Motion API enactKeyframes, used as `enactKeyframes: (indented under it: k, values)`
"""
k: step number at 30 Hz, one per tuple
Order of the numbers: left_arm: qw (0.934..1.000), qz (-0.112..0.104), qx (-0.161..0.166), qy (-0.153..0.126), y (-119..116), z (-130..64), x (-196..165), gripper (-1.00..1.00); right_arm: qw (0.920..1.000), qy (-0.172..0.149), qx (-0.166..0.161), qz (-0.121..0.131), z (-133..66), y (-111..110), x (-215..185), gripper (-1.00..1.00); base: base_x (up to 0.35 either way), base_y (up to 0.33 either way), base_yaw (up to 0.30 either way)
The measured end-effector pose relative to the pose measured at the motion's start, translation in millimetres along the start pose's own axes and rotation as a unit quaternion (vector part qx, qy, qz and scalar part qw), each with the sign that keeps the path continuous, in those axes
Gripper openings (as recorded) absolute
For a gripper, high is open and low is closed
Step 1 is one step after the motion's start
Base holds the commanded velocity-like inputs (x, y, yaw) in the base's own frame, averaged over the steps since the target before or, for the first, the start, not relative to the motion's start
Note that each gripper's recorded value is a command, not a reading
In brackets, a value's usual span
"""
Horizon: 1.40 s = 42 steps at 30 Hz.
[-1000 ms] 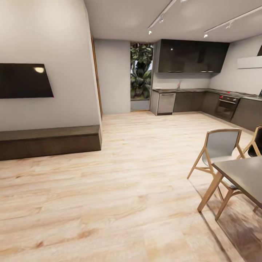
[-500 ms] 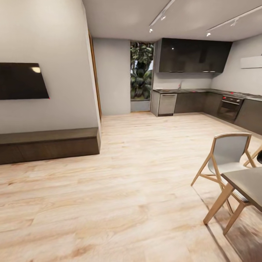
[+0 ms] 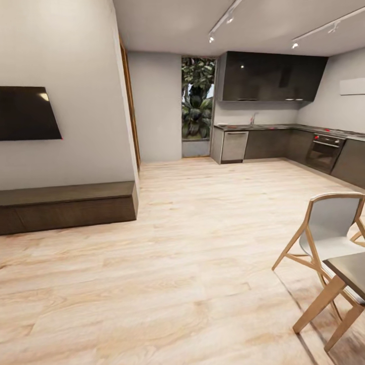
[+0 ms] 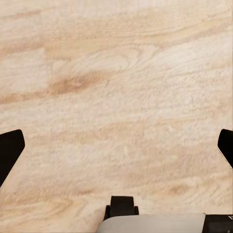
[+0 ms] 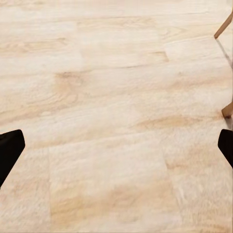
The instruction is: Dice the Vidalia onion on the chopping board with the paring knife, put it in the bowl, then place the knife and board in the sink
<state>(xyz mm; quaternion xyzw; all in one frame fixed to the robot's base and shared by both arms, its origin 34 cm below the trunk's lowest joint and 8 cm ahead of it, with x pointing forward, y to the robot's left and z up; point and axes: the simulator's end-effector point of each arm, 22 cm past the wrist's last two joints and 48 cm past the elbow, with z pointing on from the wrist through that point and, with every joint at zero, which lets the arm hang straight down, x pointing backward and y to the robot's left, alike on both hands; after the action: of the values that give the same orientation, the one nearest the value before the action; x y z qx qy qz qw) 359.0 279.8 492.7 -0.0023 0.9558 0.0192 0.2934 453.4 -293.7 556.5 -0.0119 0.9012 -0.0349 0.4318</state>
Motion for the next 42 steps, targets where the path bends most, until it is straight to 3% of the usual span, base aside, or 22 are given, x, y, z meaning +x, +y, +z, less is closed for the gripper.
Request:
enactKeyframes:
  k: [42]
  values:
    - [1.0, 0.0, 0.0, 0.001, -0.5, -0.1, 1.1, 1.0, 1.0, -0.001, 0.0, 0.0, 0.0, -0.1, -0.3, 1.0, 0.322, 0.0, 0.0]
